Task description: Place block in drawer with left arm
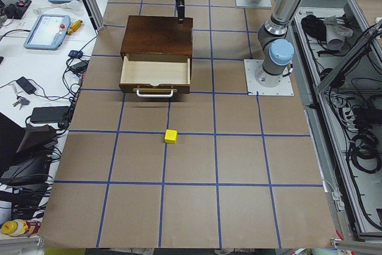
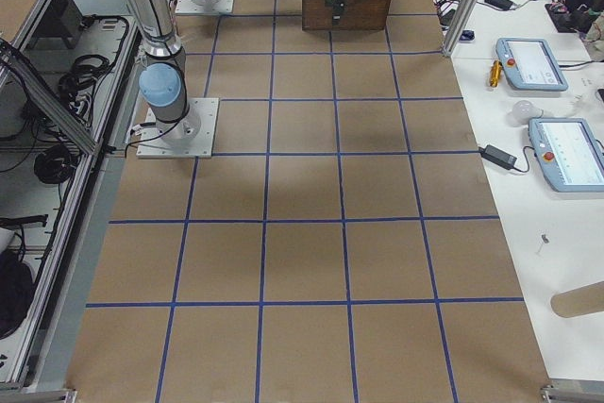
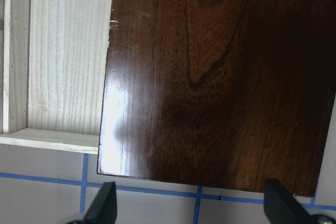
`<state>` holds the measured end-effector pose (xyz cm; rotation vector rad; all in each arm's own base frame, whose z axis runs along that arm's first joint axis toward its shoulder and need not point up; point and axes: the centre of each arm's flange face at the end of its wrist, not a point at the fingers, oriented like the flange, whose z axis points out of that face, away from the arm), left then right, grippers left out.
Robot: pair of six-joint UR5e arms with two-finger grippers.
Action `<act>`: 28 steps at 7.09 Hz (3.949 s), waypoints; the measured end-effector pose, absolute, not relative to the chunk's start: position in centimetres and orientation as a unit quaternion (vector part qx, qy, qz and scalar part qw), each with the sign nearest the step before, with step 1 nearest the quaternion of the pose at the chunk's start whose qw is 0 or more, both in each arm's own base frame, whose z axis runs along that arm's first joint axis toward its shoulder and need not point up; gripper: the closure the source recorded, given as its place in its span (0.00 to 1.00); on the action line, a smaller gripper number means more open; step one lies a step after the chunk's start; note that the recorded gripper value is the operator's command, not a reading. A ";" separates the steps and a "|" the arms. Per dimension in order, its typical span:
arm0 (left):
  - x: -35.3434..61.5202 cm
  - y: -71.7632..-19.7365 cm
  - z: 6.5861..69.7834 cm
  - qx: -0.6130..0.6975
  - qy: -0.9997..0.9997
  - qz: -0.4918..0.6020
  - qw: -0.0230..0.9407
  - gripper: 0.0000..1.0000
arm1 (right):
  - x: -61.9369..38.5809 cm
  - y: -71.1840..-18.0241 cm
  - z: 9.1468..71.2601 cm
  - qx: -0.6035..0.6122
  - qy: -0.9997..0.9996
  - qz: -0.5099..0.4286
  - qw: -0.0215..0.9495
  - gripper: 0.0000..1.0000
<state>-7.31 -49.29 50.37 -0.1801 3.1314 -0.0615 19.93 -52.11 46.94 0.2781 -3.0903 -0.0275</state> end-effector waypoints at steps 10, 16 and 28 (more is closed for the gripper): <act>-3.1 -50.5 50.1 -0.012 1.000 -0.026 0.005 0.00 | 19.9 -52.1 46.9 0.090 -0.996 -0.009 0.019 0.00; 18.6 -47.4 48.8 0.136 0.991 -0.001 0.001 0.00 | 19.9 -52.1 46.9 0.089 -0.996 -0.009 0.020 0.00; 35.5 -51.3 28.1 0.737 0.674 0.054 0.022 0.00 | 19.9 -52.1 46.9 0.090 -0.996 -0.009 0.020 0.00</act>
